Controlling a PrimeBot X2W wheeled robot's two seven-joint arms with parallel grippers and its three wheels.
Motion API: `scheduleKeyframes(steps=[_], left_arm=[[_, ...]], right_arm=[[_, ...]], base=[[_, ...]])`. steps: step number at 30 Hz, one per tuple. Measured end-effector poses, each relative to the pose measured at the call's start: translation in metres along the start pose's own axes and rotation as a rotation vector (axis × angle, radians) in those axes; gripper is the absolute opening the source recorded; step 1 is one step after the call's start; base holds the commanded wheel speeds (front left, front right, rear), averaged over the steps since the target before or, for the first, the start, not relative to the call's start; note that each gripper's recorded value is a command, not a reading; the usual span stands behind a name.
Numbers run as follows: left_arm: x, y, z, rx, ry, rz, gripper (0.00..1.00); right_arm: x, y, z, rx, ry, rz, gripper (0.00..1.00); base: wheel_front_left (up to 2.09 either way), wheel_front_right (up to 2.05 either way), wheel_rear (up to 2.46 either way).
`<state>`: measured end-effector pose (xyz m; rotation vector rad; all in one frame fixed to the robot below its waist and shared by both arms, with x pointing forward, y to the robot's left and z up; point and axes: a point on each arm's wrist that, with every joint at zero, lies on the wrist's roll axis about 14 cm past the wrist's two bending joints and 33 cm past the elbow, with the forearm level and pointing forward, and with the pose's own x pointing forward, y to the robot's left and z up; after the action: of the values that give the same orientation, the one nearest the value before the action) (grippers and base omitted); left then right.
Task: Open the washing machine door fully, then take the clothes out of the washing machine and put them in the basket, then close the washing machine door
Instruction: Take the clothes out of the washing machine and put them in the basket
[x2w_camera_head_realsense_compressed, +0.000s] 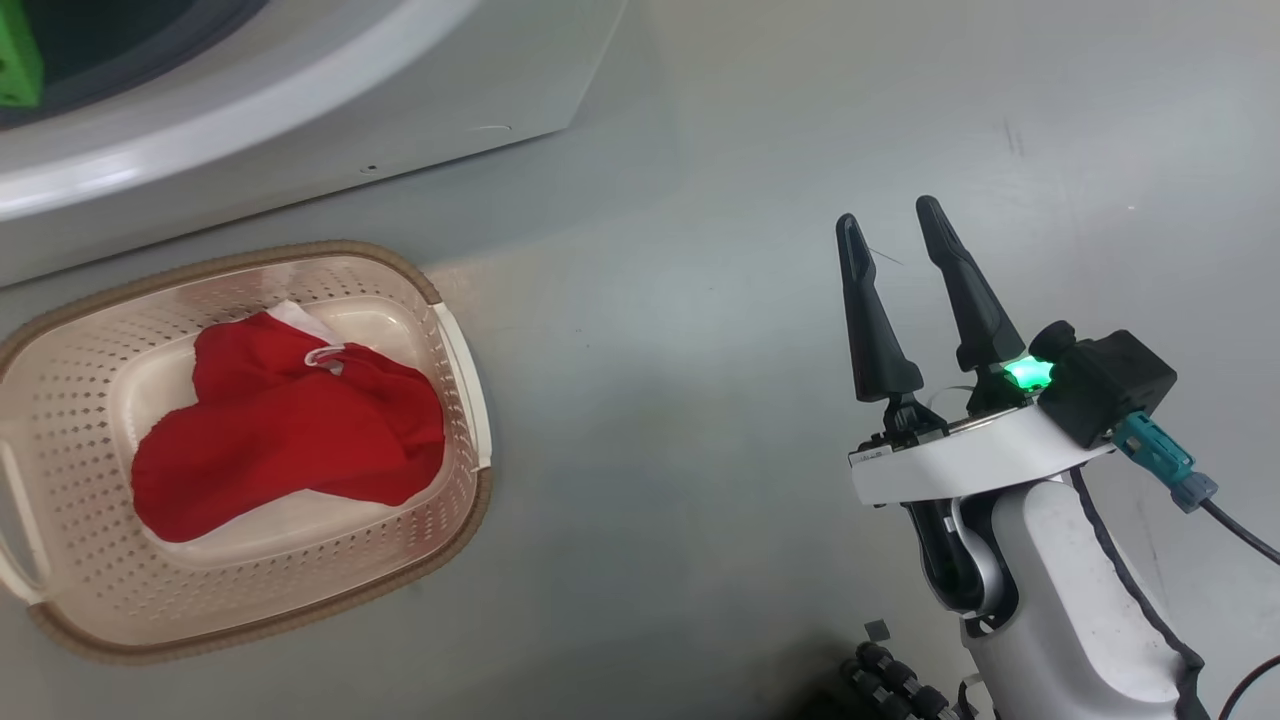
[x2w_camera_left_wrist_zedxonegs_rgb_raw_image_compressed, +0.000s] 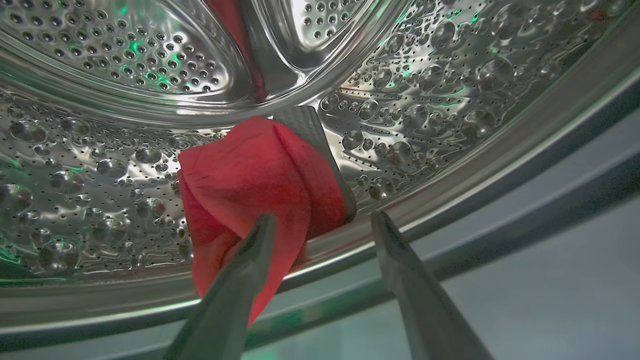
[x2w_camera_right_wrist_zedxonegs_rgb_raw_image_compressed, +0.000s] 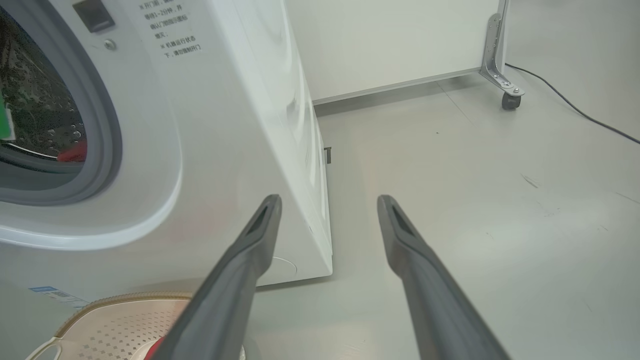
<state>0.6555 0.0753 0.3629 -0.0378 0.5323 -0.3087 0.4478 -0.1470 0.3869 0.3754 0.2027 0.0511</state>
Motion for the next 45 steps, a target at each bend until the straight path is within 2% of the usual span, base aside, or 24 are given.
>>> scheduleKeyframes(steps=[13,22,23,24,26,28,29,30,39,45], left_arm=[[0.044,0.024,-0.017,0.031,0.141,0.046,1.0],[0.05,0.042,-0.034,0.069,0.235,0.111,1.0],[0.05,0.045,-0.035,0.07,0.249,0.125,0.95],[0.05,0.046,-0.037,0.076,0.259,0.127,0.85],[0.05,0.047,-0.041,0.072,0.28,0.136,0.54],[0.049,0.05,-0.047,0.068,0.31,0.144,0.35],[0.049,0.051,-0.048,0.065,0.318,0.149,0.2],[0.049,0.051,-0.048,0.062,0.319,0.153,0.0],[0.047,0.051,-0.043,0.05,0.319,0.158,0.0],[0.047,0.039,-0.027,0.021,0.241,0.132,0.0]], right_arm=[[-0.001,-0.028,-0.011,-0.002,0.039,-0.077,1.0],[-0.002,-0.037,-0.013,-0.009,0.049,-0.108,1.0],[-0.001,-0.038,-0.013,-0.011,0.048,-0.108,1.0],[0.0,-0.038,-0.012,-0.011,0.048,-0.107,1.0],[0.002,-0.037,-0.011,-0.013,0.043,-0.103,1.0],[0.004,-0.037,-0.01,-0.014,0.04,-0.099,1.0],[0.004,-0.037,-0.011,-0.014,0.04,-0.098,1.0],[0.005,-0.037,-0.011,-0.014,0.042,-0.098,1.0],[0.01,-0.035,-0.012,-0.015,0.041,-0.087,1.0],[0.012,-0.036,-0.008,-0.024,0.03,-0.088,1.0]], base=[[0.0,0.0,0.0],[0.0,0.0,0.0],[0.0,0.0,0.0],[0.0,0.0,0.0],[0.0,0.0,0.0],[0.0,0.0,0.0],[0.0,0.0,0.0],[0.0,0.0,0.0],[0.0,0.0,0.0],[0.0,0.0,0.0]])
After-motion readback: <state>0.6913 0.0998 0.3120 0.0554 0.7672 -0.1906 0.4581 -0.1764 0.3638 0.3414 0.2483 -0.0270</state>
